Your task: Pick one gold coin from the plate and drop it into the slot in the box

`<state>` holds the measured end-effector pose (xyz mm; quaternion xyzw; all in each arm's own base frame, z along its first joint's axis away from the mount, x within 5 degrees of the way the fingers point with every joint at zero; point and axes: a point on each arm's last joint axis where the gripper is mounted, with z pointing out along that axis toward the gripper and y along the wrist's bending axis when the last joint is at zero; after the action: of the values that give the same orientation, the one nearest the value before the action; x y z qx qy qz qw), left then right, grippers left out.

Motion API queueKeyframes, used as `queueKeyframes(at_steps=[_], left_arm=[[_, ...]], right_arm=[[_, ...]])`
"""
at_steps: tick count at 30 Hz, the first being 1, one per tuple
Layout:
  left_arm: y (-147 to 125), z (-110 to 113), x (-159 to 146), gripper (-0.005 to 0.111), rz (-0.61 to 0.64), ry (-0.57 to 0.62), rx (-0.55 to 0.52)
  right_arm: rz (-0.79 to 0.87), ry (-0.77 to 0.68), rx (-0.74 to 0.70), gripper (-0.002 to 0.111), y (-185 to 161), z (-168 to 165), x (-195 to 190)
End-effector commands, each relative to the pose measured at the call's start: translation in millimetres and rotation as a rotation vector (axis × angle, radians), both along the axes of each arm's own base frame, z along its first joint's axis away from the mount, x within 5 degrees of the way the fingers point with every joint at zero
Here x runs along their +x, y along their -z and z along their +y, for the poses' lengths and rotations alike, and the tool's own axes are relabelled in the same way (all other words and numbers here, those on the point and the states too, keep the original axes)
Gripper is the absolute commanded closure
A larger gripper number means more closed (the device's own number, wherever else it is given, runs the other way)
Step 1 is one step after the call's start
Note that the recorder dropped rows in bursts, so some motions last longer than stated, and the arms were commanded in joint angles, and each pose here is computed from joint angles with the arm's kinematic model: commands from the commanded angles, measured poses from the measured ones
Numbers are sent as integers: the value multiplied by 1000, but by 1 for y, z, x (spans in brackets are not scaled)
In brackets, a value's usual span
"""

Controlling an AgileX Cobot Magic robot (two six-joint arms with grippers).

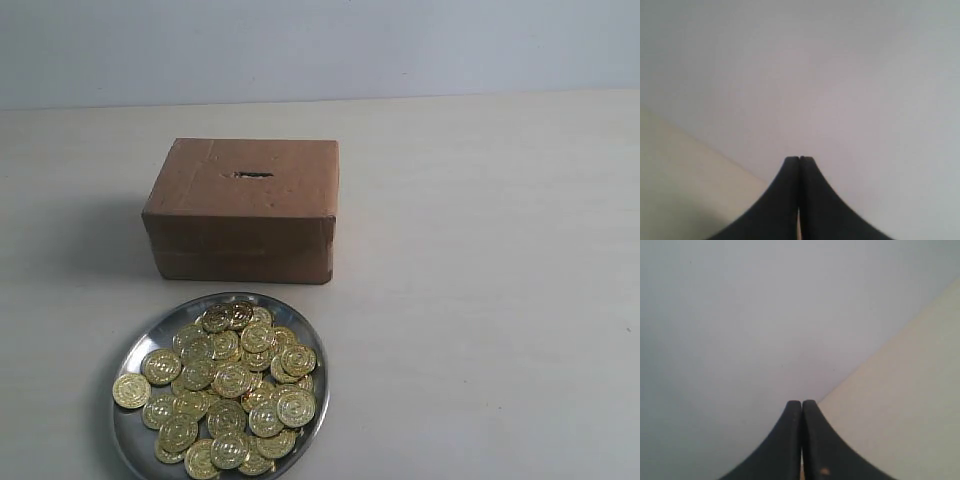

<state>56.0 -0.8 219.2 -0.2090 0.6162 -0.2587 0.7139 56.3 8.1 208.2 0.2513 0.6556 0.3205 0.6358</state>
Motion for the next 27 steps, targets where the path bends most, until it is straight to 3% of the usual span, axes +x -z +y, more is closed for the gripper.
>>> queueKeyframes(at_steps=[1,7,12,17,22,27], left_arm=[[7,-5,-2,107,172,69,25],[-23,-19,4,107,235,277,198],[-51,-42,24,107,352,498,525],[-63,-66,48,107,484,687,824],[-52,-77,67,107,585,743,913],[-49,-78,69,107,593,749,926]], right_arm=[[53,-129,-61,108,-12,11,-7],[54,-270,-275,108,-60,23,-12],[130,-409,-473,108,-105,31,10],[255,-703,-610,108,-134,47,53],[315,-938,-635,108,-144,68,101],[365,-1127,-713,108,-120,117,138]])
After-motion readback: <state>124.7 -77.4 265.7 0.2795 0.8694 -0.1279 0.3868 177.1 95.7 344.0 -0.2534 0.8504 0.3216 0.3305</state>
